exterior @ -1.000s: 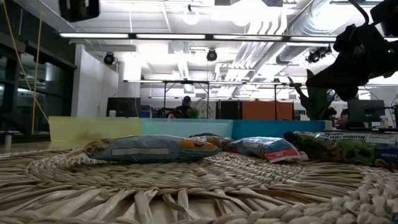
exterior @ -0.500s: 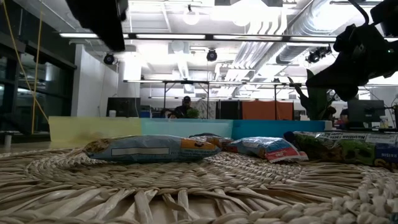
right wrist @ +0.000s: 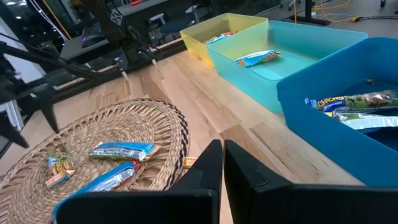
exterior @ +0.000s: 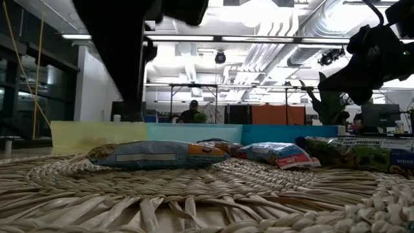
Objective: Pick and place Granola Bars by type
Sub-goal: Put the yellow granola bar into the green bin
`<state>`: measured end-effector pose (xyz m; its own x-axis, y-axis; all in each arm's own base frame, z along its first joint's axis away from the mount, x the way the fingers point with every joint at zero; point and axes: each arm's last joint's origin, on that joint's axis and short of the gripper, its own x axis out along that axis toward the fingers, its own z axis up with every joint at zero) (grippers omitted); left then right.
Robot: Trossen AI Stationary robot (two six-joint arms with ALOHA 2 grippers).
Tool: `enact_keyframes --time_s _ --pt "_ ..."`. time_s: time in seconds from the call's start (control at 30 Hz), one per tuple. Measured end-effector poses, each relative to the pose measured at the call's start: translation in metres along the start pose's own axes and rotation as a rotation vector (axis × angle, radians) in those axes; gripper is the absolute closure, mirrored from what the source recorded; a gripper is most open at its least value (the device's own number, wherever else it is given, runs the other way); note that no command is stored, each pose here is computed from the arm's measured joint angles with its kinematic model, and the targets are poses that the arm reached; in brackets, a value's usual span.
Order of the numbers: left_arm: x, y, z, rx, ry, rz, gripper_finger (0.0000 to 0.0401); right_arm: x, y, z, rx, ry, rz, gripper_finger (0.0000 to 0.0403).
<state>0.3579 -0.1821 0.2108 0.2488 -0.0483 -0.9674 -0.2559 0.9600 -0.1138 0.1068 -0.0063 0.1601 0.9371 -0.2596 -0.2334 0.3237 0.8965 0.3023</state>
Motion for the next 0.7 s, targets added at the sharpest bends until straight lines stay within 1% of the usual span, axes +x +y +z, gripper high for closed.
enact_keyframes --time_s 0.27,0.37,0.43,0.53,0.7 --pt "0.018 0.007 0.006 0.02 0.052 0.007 0.0176 0.0 0.0 0.0 -0.001 0.002 -0.001 0.0402" --pt "0.022 0.008 0.011 0.02 0.039 -0.003 0.0176 0.0 0.0 0.0 -0.001 0.002 -0.001 0.0402" --pt "0.024 0.009 0.009 0.019 0.061 0.001 0.0176 0.0 0.0 0.0 -0.001 0.001 -0.001 0.0402" --pt "0.026 0.008 0.012 0.015 0.049 -0.019 0.0176 0.0 0.0 0.0 -0.001 0.003 -0.001 0.0402" --pt "0.033 0.008 0.013 0.025 0.051 -0.018 0.0176 0.0 0.0 0.0 -0.001 0.003 -0.001 0.0402"
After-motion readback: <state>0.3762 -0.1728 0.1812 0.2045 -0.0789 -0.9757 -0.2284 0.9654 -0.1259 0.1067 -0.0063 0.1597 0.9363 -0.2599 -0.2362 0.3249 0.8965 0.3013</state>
